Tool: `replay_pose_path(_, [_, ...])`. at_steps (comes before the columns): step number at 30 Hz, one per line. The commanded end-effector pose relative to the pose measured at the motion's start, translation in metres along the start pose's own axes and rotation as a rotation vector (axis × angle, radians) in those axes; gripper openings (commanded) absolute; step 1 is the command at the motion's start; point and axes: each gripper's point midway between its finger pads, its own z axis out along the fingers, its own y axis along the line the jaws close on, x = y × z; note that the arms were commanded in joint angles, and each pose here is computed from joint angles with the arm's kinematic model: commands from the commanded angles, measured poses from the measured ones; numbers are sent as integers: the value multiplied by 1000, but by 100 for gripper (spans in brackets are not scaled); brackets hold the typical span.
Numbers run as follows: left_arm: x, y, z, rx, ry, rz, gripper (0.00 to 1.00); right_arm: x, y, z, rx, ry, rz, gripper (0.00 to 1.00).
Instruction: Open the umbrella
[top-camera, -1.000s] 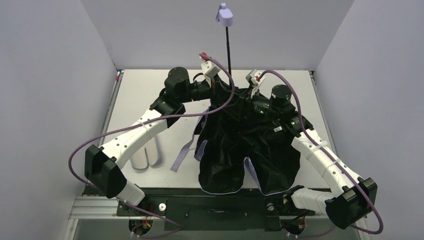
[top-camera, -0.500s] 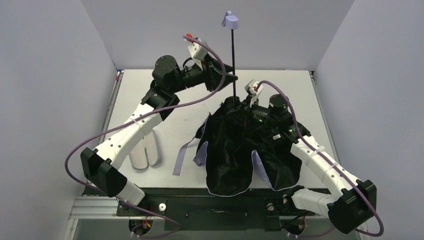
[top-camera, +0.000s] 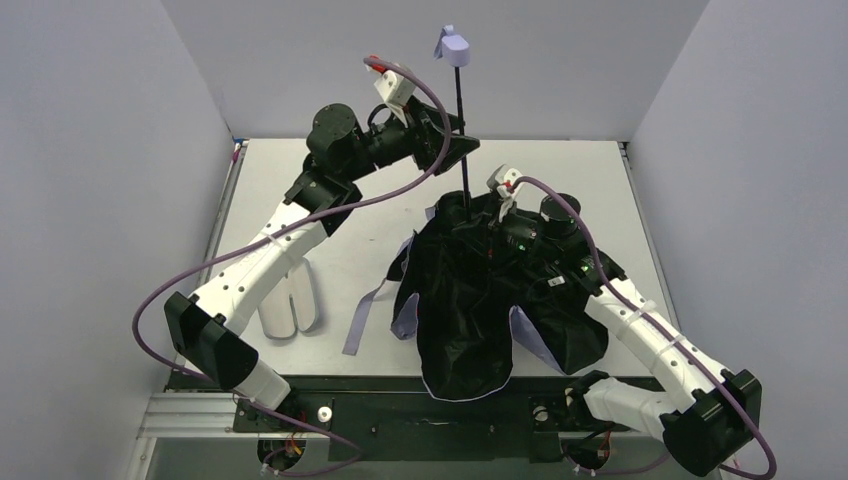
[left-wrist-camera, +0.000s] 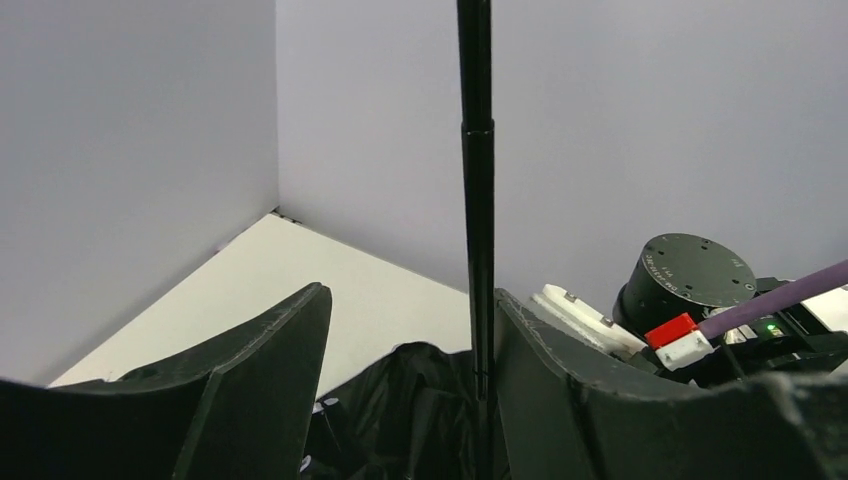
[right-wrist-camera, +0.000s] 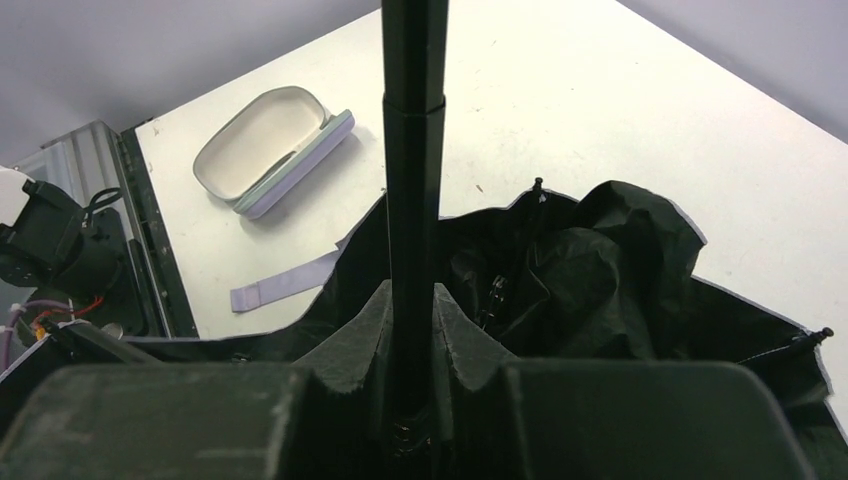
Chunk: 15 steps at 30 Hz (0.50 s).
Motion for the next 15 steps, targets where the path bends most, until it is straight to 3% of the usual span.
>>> replay_pose_path(1, [-15,-6,1,-2,-36,-13,54,-34,7,-7,-7,-108,-114,0])
replay_pose_path(6, [-32,-32,-2,128,-97,-31,14,-25,8,-4,-23,-73,-108,0])
replay_pose_path(8, [-33,-39,0,156,-91,-38,1,-27,8,-3,-24,-72,-98,10])
replay_pose_path(9, [-29,-40,0,162,-75,-51,0,-33,7,-2,-15,-81,-69,29])
replay_pose_path(11, [-21,-37,-1,160,-53,-54,0,-54,8,-2,-7,-115,-18,43])
replay_pose_path(13, [-13,-37,-4,163,-36,-60,0,-76,9,-3,-2,-154,3,44])
replay_pose_path(15, [-8,-39,-4,176,-22,-67,0,-94,9,-4,3,-195,5,40])
